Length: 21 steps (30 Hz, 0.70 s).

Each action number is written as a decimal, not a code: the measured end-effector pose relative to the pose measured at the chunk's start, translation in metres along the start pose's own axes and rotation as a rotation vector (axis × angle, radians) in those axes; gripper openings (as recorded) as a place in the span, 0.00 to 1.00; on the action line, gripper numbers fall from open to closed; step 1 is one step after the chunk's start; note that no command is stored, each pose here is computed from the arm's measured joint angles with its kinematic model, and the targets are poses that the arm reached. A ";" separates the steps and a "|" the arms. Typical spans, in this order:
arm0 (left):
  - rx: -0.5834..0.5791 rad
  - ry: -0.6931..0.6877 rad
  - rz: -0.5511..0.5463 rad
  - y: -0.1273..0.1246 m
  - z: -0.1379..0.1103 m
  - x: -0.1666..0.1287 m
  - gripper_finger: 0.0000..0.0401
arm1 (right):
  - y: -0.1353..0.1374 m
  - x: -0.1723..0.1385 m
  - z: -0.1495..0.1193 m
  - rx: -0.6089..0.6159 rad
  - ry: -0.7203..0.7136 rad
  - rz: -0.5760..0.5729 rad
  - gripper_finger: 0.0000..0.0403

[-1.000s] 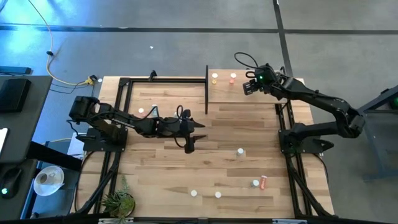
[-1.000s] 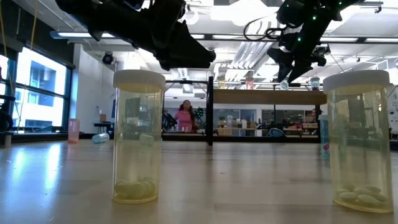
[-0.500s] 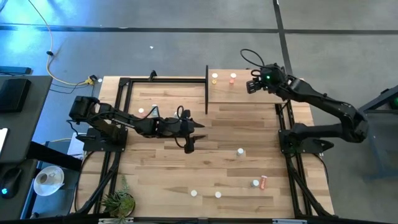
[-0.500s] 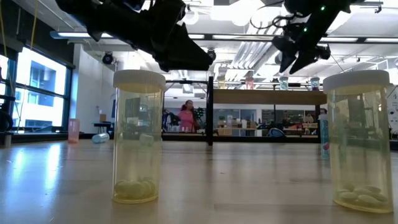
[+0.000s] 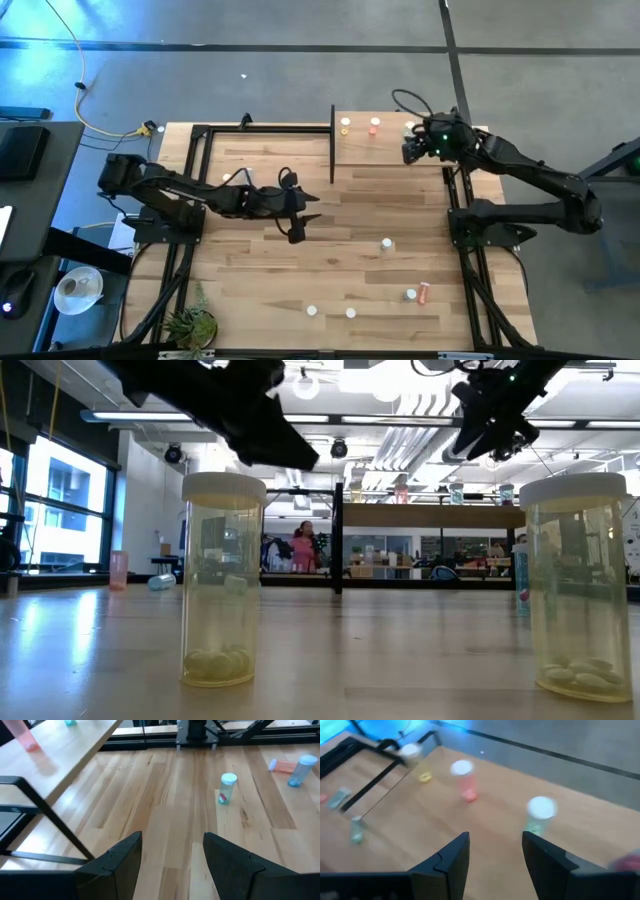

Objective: Pick and place medicine bottles onto shelf by color
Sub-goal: Put the left yellow pill bottle on the shelf

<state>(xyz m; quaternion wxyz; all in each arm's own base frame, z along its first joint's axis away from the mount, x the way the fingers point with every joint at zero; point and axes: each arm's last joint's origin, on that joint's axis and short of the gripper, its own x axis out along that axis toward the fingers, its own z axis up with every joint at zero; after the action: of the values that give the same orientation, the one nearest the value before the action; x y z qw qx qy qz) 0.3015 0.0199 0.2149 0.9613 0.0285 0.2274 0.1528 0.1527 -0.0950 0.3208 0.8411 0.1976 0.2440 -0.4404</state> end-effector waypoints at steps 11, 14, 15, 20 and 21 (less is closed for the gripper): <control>0.013 0.116 -0.017 0.003 -0.001 -0.028 0.50 | 0.044 -0.010 -0.022 -0.161 0.071 0.197 0.43; 0.006 0.164 -0.028 -0.001 -0.005 -0.031 0.50 | 0.056 -0.012 -0.029 -0.209 0.090 0.244 0.43; 0.004 0.175 -0.033 -0.003 -0.007 -0.031 0.50 | 0.061 -0.013 -0.032 -0.224 0.097 0.259 0.43; 0.024 0.216 -0.123 -0.020 -0.013 -0.034 0.50 | 0.081 -0.011 -0.044 -0.282 0.117 0.289 0.43; 0.026 0.217 -0.155 -0.024 -0.013 -0.034 0.50 | 0.085 -0.010 -0.046 -0.292 0.113 0.285 0.43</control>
<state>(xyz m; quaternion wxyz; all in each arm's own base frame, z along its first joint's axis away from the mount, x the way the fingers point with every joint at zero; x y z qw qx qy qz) 0.2734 -0.0140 0.2145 0.9395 0.0066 0.3338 0.0773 0.2078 -0.0180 0.3001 0.8996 0.1305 0.3215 -0.2651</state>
